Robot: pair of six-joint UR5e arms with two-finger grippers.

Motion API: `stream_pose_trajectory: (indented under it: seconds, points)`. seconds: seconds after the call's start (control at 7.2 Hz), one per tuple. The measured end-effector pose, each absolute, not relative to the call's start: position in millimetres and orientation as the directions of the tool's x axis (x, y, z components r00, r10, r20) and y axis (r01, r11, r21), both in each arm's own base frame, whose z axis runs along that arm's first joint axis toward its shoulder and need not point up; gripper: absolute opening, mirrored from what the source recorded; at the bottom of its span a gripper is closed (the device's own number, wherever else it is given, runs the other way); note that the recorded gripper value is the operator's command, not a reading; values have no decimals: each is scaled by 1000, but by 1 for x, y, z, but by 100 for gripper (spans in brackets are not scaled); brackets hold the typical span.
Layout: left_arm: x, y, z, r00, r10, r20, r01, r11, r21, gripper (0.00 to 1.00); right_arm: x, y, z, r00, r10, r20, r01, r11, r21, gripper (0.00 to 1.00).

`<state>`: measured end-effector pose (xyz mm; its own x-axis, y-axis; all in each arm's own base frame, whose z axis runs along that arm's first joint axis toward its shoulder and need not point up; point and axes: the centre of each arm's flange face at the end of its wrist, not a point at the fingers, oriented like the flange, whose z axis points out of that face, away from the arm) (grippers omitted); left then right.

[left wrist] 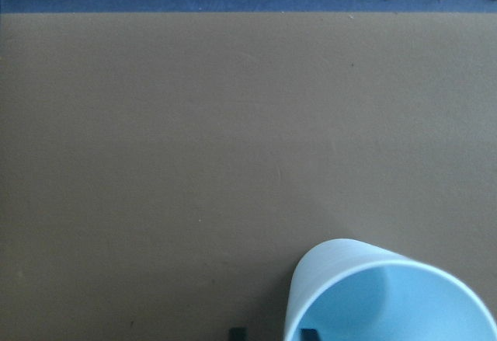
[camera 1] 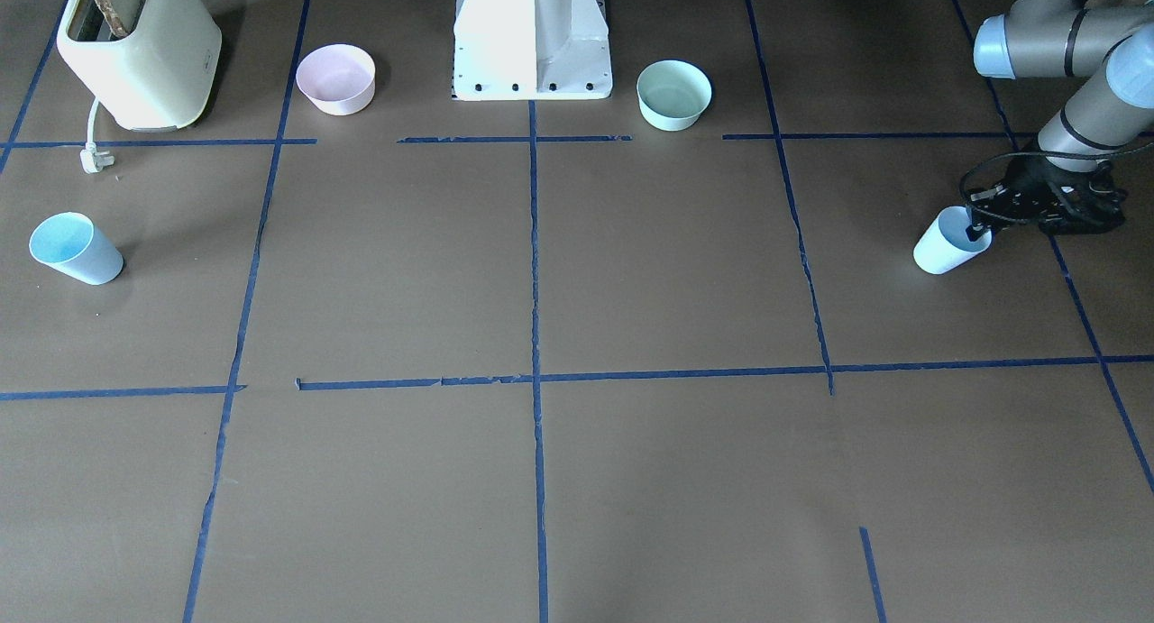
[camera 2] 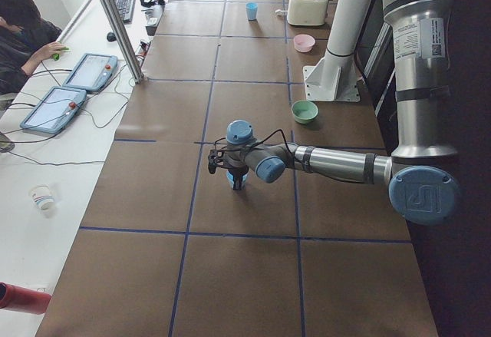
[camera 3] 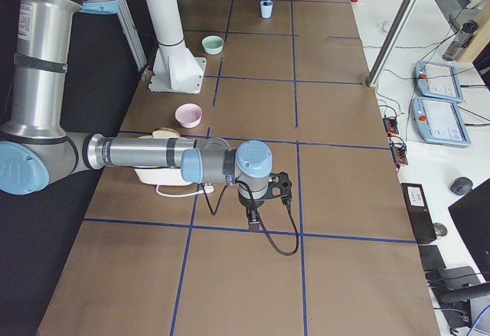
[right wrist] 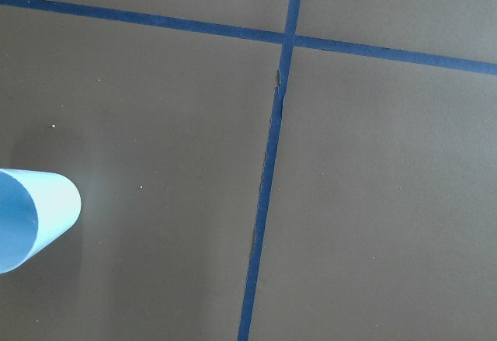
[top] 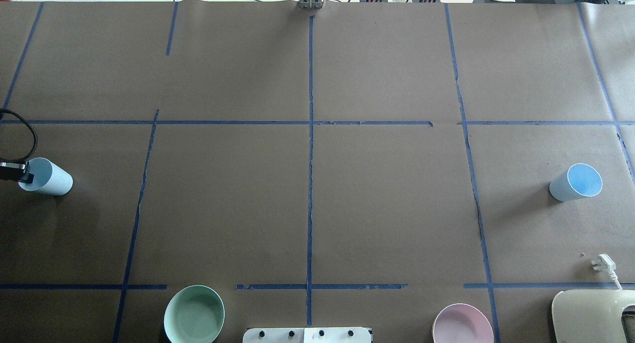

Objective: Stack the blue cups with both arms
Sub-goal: 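Lower the left gripper onto the light blue cup and close it, then lift the light blue cup with the left gripper toward the table center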

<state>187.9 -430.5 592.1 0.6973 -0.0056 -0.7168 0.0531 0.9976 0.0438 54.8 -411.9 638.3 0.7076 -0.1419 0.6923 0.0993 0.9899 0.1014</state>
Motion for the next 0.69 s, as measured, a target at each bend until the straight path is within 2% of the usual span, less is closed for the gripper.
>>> stream_pose_trajectory:
  seconds: [0.28,0.69]
  points:
    - [199,-436,560,631,3,-776,25,999,25,0,55,-411,639,708,-141,692,100,990,100,100]
    - [244,-481,441,516,-27,-856,43,999,-5,0,55,-411,639,707,-140,693,100,990,98,100]
